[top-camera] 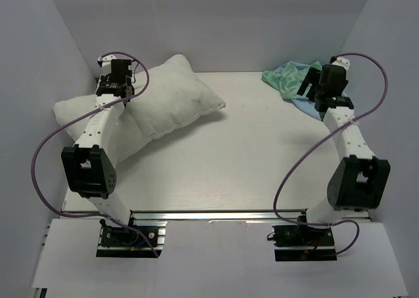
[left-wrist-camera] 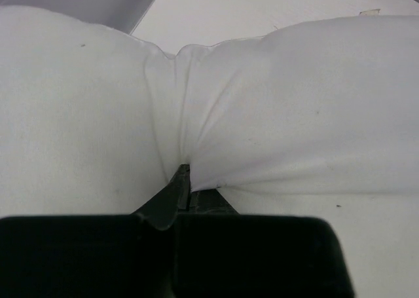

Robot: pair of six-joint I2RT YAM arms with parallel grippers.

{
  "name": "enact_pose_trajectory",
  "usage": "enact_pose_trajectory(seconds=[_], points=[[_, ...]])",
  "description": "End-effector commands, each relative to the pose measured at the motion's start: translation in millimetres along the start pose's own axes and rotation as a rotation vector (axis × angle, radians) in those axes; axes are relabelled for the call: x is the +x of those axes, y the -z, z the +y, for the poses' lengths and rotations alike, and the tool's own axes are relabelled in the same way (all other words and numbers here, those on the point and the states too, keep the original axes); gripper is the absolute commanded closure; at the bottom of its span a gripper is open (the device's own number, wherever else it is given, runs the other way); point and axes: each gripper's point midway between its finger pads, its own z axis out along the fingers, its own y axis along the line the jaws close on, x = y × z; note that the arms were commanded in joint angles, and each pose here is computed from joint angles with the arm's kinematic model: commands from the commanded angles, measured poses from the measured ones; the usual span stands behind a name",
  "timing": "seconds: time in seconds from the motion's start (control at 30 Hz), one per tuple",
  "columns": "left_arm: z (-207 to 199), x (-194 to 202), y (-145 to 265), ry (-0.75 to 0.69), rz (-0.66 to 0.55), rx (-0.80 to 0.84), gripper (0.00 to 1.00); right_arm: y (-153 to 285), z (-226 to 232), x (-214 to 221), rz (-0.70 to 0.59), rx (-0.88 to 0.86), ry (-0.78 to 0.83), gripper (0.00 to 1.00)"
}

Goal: Put the pillow into the pillowcase

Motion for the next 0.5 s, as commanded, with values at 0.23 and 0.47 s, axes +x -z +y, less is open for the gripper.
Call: enact_pose_trajectory(seconds=[0.23,0.47], points=[[-4,-36,26,0.060,-0.046,0.063,0.02,-135,-54,-7,0.130,0.147,-0.160,0.11],[-48,-58,101,0.062,-0.090,0.524,0.02,-206,-52,-3,0.124,0.160,-0.183,0.11]])
